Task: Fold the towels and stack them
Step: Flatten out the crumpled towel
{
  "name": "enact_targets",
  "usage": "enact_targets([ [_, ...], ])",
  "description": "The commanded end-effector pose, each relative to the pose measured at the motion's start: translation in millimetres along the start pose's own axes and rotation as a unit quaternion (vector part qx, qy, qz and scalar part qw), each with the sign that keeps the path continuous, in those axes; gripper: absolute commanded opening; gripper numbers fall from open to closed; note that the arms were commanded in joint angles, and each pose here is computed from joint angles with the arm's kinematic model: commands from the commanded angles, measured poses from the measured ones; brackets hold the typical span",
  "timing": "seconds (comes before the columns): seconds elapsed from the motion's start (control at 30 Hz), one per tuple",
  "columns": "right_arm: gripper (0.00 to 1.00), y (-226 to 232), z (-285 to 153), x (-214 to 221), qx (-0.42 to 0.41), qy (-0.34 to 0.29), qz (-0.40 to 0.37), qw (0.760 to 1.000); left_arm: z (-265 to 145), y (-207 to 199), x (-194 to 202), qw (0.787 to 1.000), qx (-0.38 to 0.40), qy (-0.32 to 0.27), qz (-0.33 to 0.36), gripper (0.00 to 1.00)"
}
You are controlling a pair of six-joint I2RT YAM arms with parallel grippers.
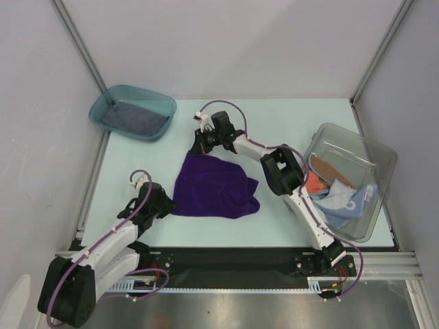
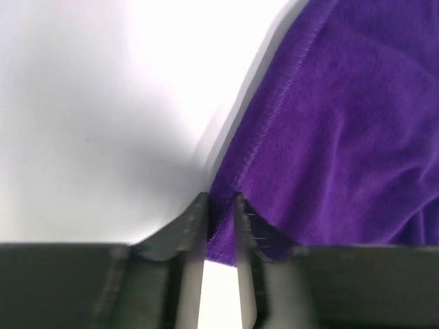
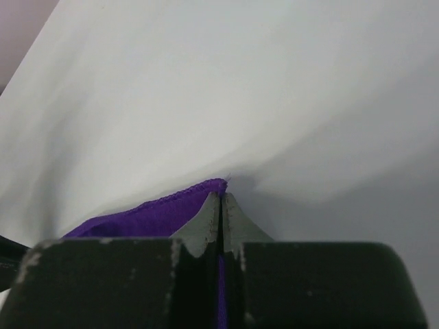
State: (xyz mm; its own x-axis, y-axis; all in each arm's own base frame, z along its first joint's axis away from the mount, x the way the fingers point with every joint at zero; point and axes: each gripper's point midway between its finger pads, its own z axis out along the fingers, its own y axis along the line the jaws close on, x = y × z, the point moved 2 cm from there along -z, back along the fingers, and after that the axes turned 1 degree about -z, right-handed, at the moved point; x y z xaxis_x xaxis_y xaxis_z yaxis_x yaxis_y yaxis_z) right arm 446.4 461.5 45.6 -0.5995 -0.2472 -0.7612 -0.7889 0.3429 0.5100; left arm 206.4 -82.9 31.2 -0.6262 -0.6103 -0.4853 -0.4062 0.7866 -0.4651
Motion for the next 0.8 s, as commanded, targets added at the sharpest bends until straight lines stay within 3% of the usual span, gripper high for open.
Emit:
enact_targets([
  [0.0, 0.00, 2, -10, -21, 0.000, -0.039, -0.015, 0.999, -5, 28, 30, 0.998, -0.033, 0.055, 0.012, 0.24],
  [0.17, 0.00, 6, -25, -32, 0.010, -0.055, -0.013, 0.998, -7, 24, 26, 0.998, -0.024, 0.051, 0.027, 0.00],
  [0.33, 0.00, 4, -52, -41, 0.054, -0.071, -0.003, 0.996, -7, 6, 16, 0.997, 0.007, 0.051, 0.057, 0.00],
  [0.47, 0.00, 23, -121, -95, 0.118, -0.127, -0.016, 0.985, -30, -48, -38, 0.993, 0.055, -0.008, 0.104, 0.00],
  [0.53, 0.00, 29, -155, -111, 0.158, -0.151, -0.022, 0.976, -57, -90, -87, 0.982, 0.087, -0.073, 0.151, 0.00],
  [0.6, 0.00, 57, -207, -150, 0.187, -0.193, -0.056, 0.962, -75, -116, -112, 0.972, 0.103, -0.094, 0.190, 0.00],
  [0.63, 0.00, 61, -224, -155, 0.212, -0.198, -0.059, 0.955, -103, -148, -140, 0.954, 0.143, -0.131, 0.230, 0.00],
  [0.77, 0.00, 125, -306, -192, 0.247, -0.255, -0.122, 0.927, -162, -210, -179, 0.902, 0.227, -0.167, 0.326, 0.00],
])
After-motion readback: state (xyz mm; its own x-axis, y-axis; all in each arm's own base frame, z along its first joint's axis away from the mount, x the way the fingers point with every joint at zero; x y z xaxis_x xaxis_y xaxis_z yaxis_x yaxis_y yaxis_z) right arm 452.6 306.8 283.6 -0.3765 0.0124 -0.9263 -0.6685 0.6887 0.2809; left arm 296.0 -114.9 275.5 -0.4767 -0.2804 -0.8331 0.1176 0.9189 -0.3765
